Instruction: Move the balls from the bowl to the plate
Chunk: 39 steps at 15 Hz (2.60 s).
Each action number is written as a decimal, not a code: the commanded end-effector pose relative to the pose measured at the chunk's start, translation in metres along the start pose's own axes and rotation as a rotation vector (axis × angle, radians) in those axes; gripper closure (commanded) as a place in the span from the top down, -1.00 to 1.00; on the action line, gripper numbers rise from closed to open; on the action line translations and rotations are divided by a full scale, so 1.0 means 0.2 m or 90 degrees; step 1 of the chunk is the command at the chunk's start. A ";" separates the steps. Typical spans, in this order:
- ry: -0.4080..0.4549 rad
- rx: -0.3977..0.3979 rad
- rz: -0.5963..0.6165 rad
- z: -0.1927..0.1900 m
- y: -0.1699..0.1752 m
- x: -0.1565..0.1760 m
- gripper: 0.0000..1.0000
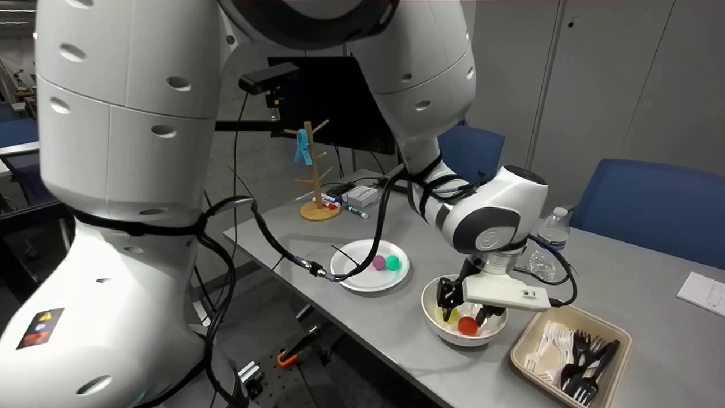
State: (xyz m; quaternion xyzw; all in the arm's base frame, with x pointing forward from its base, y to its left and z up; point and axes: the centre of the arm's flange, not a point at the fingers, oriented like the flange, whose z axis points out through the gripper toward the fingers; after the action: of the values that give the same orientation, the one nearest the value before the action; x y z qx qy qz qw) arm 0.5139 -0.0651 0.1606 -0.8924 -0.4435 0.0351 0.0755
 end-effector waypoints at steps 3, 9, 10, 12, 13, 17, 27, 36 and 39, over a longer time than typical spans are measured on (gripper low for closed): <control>-0.001 0.006 -0.036 0.00 0.03 0.01 -0.44; -0.045 -0.029 -0.055 -0.07 -0.01 0.05 -0.72; -0.062 -0.042 -0.064 -0.10 -0.03 0.07 -0.72; -0.080 -0.070 -0.087 -0.16 -0.06 0.13 -0.72; -0.085 -0.086 -0.099 -0.20 -0.08 0.17 -0.72; -0.068 -0.133 -0.137 -0.33 -0.19 0.36 -0.72; 0.025 -0.093 -0.115 -0.36 -0.45 0.61 -0.72; 0.093 -0.047 -0.062 -0.02 -0.65 0.67 -0.72; 0.105 -0.042 -0.078 0.06 -0.71 0.74 -0.72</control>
State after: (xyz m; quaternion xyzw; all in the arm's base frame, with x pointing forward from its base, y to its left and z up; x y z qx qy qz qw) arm 0.4921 0.1227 0.1864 -0.8687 -0.4880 -0.0413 0.0736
